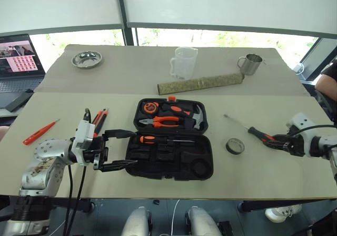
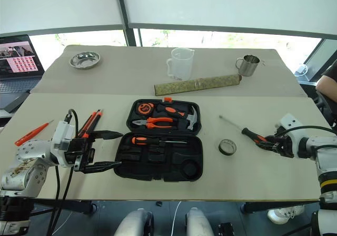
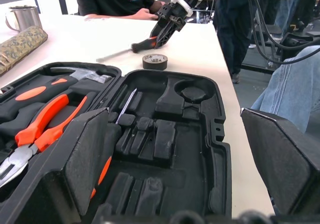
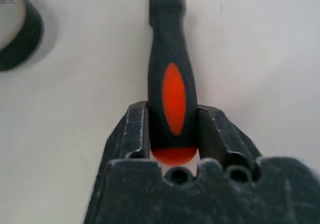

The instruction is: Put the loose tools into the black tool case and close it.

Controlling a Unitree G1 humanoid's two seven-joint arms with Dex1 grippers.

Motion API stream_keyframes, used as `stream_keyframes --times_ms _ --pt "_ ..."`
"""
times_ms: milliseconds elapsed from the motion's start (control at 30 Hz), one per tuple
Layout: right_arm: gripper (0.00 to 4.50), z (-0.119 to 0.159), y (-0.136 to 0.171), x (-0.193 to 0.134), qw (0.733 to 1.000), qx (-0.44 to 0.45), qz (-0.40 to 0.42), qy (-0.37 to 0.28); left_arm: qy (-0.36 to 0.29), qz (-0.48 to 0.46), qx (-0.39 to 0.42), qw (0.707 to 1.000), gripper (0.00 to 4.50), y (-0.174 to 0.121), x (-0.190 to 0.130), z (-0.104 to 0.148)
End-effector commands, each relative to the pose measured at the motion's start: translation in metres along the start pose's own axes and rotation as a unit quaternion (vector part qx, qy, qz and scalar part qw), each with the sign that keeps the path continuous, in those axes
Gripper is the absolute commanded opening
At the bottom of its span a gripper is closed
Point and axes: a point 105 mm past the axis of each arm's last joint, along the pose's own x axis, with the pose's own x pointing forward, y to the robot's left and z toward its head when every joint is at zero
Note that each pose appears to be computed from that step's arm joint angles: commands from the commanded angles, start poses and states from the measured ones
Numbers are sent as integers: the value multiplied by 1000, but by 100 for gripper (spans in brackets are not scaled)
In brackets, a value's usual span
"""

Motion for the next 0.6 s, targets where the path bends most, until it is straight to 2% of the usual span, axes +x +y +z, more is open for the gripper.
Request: stream_keyframes --times_ms 33,133,267,433,600 --pt "100 63 2 -22 988 -102 6 -116 -9 11 13 1000 450 -1 -3 9" --pt "100 108 42 -18 972 -143 97 -158 -5 21 7 1000 450 -1 -8 5" --pt "100 143 111 6 951 -177 214 -136 10 27 -1 1000 450 -3 -16 -3" --pt "100 144 159 35 947 -181 257 -62 14 30 -1 999 450 -5 -17 -4" --pt "100 134 176 58 946 -197 257 -16 23 29 -7 999 450 -9 -23 -11"
